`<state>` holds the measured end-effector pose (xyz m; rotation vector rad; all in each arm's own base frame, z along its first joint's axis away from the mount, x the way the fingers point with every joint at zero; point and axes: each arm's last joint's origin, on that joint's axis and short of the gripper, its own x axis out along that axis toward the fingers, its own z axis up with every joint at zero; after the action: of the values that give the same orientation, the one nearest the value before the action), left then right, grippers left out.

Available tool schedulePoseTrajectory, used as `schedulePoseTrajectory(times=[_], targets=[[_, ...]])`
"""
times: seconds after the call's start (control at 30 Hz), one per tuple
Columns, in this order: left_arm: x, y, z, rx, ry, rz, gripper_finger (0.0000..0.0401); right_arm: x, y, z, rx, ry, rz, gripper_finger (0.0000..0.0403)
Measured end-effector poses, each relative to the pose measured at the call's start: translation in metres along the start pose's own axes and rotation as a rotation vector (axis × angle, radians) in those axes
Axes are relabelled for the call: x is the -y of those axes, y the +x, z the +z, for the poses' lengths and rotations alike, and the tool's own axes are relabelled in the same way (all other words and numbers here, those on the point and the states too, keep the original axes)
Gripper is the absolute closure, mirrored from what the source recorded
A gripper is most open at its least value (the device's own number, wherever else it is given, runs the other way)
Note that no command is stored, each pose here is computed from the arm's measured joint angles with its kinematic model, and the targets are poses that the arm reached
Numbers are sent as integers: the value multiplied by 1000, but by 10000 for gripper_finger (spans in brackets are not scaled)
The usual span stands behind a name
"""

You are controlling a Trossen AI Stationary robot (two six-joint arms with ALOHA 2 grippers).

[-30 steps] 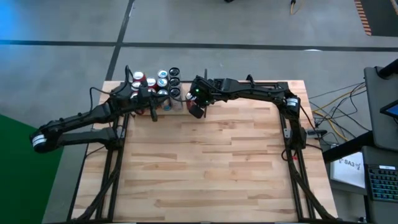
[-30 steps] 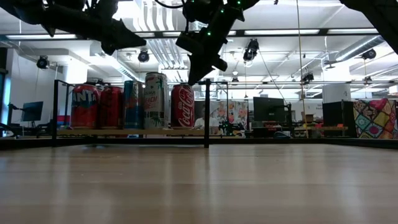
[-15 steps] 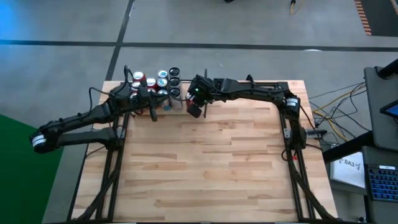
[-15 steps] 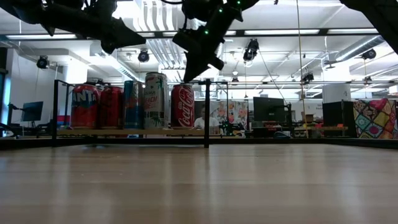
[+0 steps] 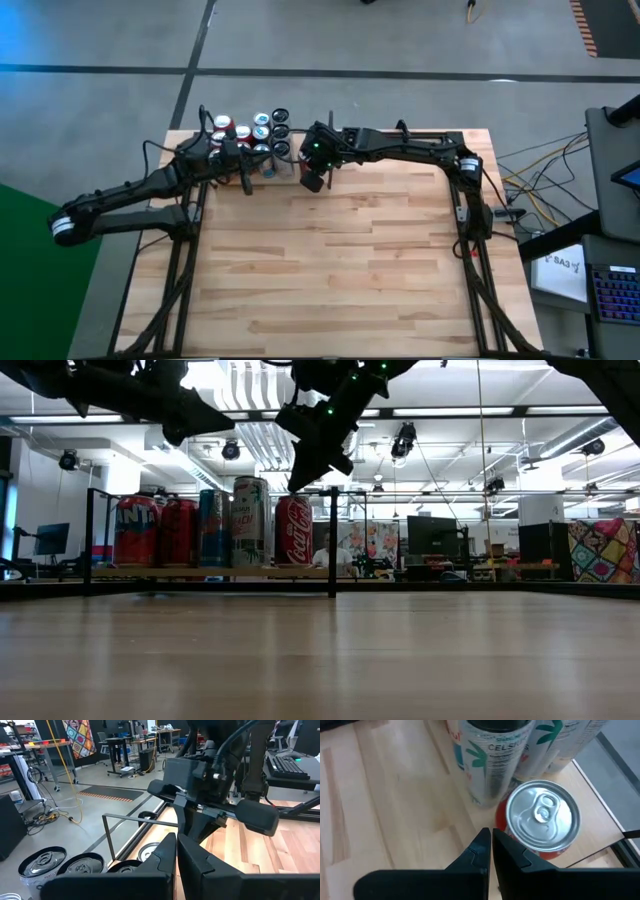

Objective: Place canned beverage on shelf
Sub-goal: Adjust the red white soda can on the shelf

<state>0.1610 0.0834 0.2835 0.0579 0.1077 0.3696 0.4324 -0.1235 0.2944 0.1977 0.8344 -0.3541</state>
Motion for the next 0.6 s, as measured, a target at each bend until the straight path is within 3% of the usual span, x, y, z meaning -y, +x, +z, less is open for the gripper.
schedulePoseTrajectory(times=[0.6], targets=[[0,0,3,28,3,2,401,1,12,-3,61,-46,1,394]])
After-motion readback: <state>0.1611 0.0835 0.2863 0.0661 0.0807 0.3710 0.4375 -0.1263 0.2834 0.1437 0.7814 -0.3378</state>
